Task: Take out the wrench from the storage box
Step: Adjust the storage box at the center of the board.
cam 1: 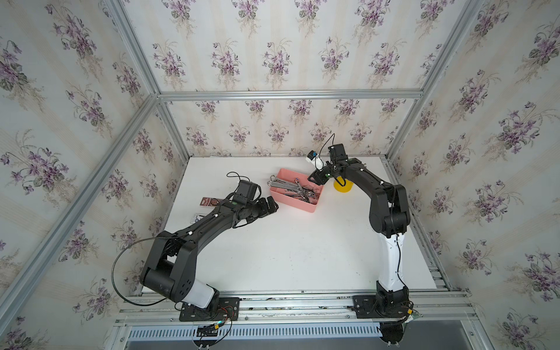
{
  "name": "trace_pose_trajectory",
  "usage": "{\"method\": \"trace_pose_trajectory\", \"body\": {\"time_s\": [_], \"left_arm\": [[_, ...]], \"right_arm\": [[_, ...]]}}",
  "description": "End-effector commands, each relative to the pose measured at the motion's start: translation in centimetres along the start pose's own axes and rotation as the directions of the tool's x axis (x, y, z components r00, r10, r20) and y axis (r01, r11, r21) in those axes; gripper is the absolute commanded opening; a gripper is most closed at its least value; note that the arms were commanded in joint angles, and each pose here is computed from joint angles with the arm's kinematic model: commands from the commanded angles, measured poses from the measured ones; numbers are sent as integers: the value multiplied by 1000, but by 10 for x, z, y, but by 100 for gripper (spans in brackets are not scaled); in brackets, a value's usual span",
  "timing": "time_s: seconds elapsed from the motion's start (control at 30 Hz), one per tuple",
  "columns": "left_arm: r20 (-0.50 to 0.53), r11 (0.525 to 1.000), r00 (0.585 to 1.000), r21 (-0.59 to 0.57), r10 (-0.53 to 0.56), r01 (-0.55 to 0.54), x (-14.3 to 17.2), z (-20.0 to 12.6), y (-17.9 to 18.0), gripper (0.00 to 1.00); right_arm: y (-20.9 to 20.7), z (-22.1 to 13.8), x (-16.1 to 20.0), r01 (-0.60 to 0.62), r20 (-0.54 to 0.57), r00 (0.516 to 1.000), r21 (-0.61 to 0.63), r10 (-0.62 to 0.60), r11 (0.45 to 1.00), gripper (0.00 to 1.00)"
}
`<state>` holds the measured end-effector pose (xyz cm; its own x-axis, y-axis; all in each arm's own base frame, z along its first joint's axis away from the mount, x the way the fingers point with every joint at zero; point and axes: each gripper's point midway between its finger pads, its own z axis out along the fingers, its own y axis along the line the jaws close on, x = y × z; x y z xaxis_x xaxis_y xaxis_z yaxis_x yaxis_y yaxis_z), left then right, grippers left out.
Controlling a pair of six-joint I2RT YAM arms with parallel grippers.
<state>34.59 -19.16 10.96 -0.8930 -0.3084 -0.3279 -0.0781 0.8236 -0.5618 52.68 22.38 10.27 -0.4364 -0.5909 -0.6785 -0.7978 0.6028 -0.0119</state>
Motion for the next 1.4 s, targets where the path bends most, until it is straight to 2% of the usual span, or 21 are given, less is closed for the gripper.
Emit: {"method": "trace_pose_trajectory", "body": {"time_s": [0.0, 0.13, 0.23, 0.37, 0.5, 0.77, 0.97, 1.13, 1.27, 1.37], "left_arm": [[-14, 1000, 1000, -6, 13, -13, 3, -1, 1, 99], [-13, 1000, 1000, -13, 18, -18, 4, -4, 2, 99], [-17, 1000, 1000, -13, 19, -20, 5, -3, 3, 99], [-19, 1000, 1000, -11, 19, -19, 5, -3, 2, 99], [-20, 1000, 1000, -10, 21, -22, 4, -3, 1, 99], [-25, 999, 999, -15, 30, -31, 4, -4, 1, 99], [-22, 999, 999, -26, 34, -35, -1, -7, -2, 99], [-27, 999, 999, -31, 38, -39, -3, -8, -4, 99], [-42, 998, 998, -30, 45, -46, -1, -10, -6, 99], [-55, 998, 997, -34, 53, -55, 0, -11, -6, 99]], "right_arm": [[-8, 6, 7, 13, -35, 999, 30, -11, 999, 58], [-7, 15, 12, 2, -43, 999, 18, -1, 1000, 53], [-8, 17, 13, -2, -47, 999, 20, 3, 1000, 45], [-6, 14, 5, 5, -33, 999, 17, -4, 1000, 17], [-1, 8, 2, 16, -33, 999, 10, -16, 1000, 5], [20, -14, 7, -24, -30, 999, 10, 24, 1000, 2], [48, -33, 26, -252, 6, 968, 47, 252, 967, 2], [84, -40, 55, -409, -2, 911, 122, 413, 904, 2], [107, -52, 76, -554, 65, 831, 174, 552, 814, 2], [126, -59, 93, -606, 93, 793, 225, 602, 763, 2]]}}
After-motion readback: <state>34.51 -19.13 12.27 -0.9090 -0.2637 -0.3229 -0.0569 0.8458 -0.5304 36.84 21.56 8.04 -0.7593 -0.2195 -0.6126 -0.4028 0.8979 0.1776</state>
